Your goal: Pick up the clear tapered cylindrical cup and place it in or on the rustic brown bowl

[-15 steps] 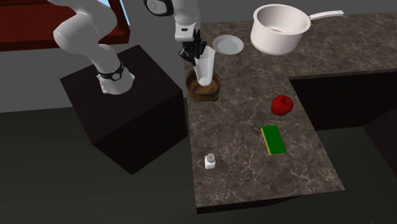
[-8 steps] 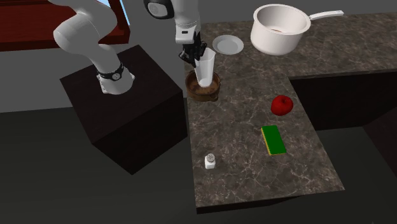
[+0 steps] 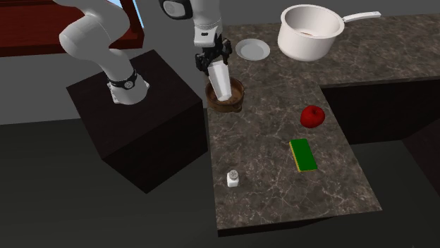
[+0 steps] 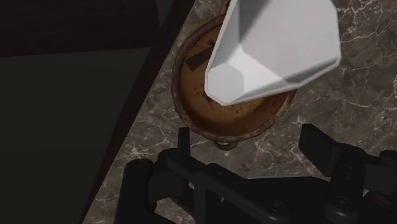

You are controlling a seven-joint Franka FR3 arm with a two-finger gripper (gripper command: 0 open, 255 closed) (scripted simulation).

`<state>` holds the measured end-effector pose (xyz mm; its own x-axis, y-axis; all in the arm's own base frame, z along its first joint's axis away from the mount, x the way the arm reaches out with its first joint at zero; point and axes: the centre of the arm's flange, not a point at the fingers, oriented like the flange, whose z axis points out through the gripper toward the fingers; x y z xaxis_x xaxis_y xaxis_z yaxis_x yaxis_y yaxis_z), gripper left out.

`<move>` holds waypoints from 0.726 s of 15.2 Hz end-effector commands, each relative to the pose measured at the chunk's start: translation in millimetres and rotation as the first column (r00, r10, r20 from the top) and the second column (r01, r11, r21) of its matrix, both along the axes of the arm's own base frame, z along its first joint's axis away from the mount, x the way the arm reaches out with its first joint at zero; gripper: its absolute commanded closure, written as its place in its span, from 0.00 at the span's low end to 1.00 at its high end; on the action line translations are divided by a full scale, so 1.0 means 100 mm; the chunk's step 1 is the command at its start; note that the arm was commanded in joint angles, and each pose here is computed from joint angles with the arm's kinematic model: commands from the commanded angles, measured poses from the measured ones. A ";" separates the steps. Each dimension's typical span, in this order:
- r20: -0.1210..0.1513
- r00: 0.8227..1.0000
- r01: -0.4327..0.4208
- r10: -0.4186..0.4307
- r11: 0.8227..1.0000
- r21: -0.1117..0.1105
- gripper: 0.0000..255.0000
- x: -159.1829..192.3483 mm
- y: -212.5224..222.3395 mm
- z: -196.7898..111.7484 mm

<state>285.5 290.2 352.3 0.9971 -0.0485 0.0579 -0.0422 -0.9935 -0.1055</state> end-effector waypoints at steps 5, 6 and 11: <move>-0.001 1.000 0.000 0.000 1.000 0.000 0.00 -0.03 -0.05 0.45; -0.001 1.000 0.000 0.000 1.000 0.000 0.00 -0.03 -0.05 0.45; -0.001 1.000 0.000 0.000 1.000 0.000 0.00 -0.03 -0.05 0.45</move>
<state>282.8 285.3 396.9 0.9972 -0.0483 0.0574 -0.0421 -0.9936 -0.1052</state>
